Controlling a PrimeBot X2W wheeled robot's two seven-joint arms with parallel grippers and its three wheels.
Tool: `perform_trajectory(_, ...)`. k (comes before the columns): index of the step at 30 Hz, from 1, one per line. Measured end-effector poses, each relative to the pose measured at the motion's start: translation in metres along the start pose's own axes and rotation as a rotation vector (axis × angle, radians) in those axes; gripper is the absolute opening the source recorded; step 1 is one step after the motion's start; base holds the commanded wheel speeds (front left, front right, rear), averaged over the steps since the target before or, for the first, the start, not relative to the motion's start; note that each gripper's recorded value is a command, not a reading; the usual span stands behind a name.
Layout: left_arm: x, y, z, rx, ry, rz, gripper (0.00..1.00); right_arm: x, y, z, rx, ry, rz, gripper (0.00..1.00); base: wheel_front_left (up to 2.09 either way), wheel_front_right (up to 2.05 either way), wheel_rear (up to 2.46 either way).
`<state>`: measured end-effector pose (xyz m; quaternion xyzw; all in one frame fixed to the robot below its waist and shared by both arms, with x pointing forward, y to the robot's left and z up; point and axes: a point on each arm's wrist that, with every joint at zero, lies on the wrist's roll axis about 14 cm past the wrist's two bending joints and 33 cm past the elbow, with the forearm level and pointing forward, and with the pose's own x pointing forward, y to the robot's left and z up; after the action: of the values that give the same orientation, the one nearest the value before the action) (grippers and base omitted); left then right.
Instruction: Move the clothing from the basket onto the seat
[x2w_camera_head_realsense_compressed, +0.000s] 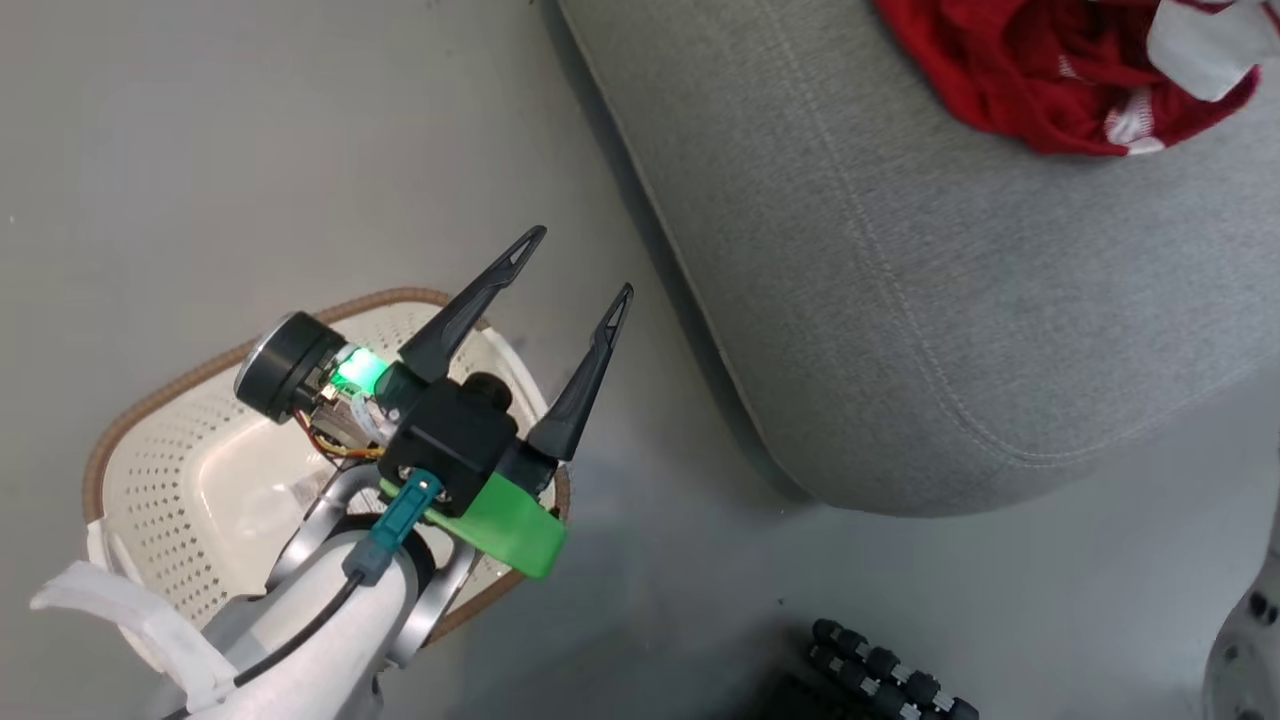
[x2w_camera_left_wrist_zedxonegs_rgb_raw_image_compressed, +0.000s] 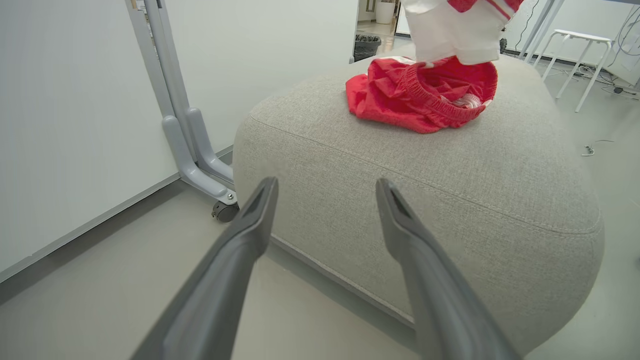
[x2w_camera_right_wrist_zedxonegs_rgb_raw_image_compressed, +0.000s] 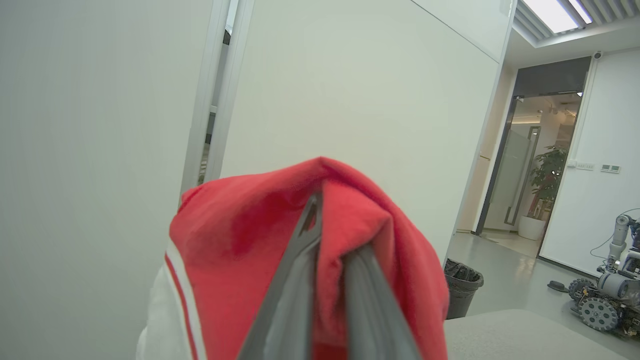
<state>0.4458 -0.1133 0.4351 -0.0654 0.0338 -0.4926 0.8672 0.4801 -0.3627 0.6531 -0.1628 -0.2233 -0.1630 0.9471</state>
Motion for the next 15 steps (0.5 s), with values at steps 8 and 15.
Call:
perform_trajectory(8,-0.014,0.028,-0.044,-0.052,0.075,0.063,1.00,0.002,-0.004,-0.101,-0.001,0.205,-0.050,0.00,0.00,0.00,0.00)
perform_trajectory(15,-0.030,0.043,-0.076,-0.081,0.143,0.118,1.00,-0.039,0.005,-0.193,0.024,0.448,-0.096,0.00,0.00,0.00,0.00)
